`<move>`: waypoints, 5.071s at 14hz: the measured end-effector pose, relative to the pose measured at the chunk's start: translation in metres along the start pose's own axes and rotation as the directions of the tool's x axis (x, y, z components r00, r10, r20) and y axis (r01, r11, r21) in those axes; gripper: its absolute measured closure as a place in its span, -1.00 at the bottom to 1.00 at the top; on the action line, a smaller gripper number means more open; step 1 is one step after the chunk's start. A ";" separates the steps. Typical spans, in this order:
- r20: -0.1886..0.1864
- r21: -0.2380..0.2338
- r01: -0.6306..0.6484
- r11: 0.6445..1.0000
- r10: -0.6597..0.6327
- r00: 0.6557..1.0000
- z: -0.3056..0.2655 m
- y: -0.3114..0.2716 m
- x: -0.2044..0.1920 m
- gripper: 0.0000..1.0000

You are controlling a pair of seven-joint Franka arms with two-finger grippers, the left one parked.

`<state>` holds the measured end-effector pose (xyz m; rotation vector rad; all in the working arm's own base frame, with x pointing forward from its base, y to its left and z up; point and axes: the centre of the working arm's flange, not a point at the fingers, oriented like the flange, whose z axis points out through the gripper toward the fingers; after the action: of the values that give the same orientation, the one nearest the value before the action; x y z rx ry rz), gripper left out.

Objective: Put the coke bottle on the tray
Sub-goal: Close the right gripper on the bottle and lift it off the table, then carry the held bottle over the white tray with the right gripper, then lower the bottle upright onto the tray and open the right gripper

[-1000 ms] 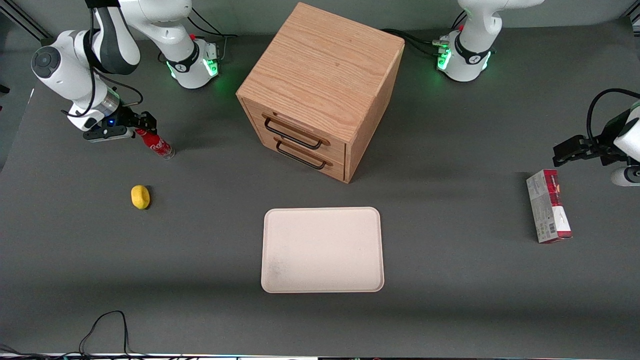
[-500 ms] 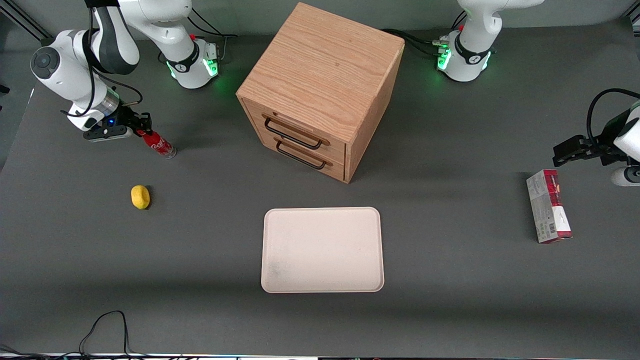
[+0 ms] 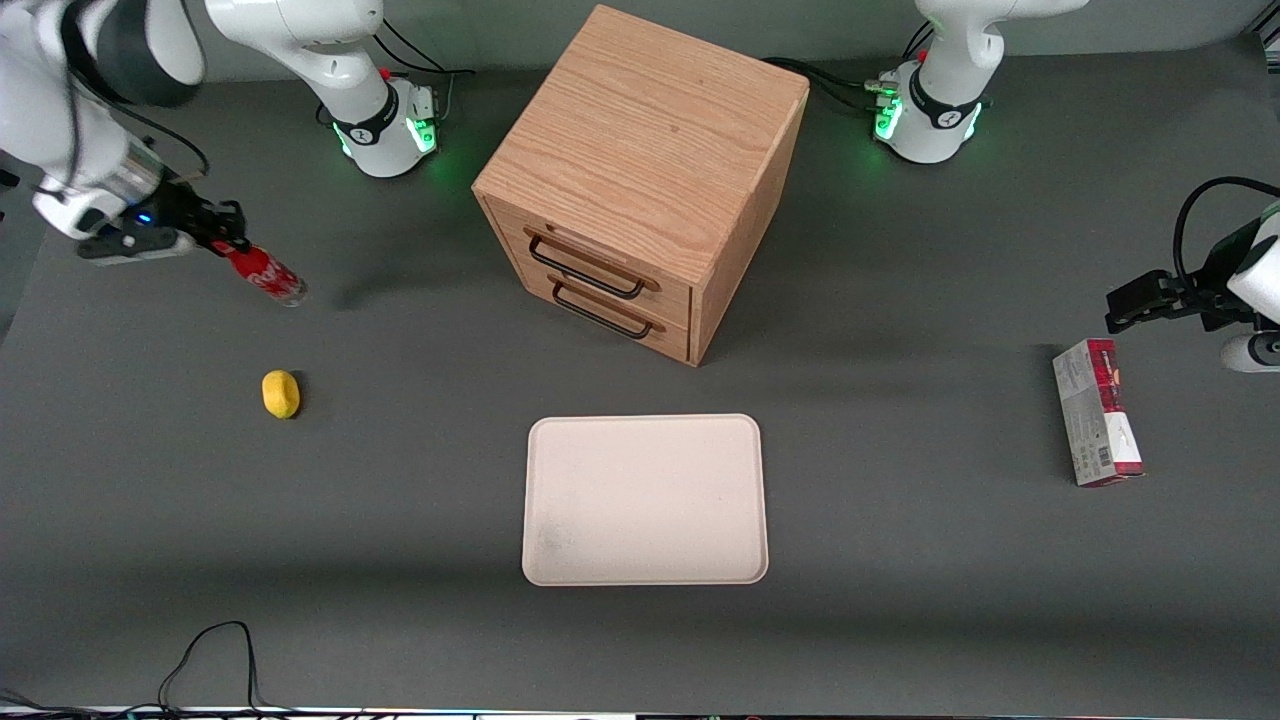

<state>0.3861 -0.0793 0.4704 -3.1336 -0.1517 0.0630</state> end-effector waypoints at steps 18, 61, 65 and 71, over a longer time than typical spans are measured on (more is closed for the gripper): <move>-0.001 -0.018 0.180 0.983 -0.180 0.984 -0.166 -0.118 0.202 0.35; -0.115 -0.028 0.304 0.952 -0.305 0.945 0.132 -0.403 0.371 -0.95; -0.154 -0.025 0.305 0.952 -0.305 0.940 0.092 -0.404 0.369 -1.00; -0.060 -0.064 0.298 0.952 -0.302 0.951 -0.046 -0.380 0.315 -1.00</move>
<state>0.6643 0.3294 0.5062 -3.1176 -0.6369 -0.0519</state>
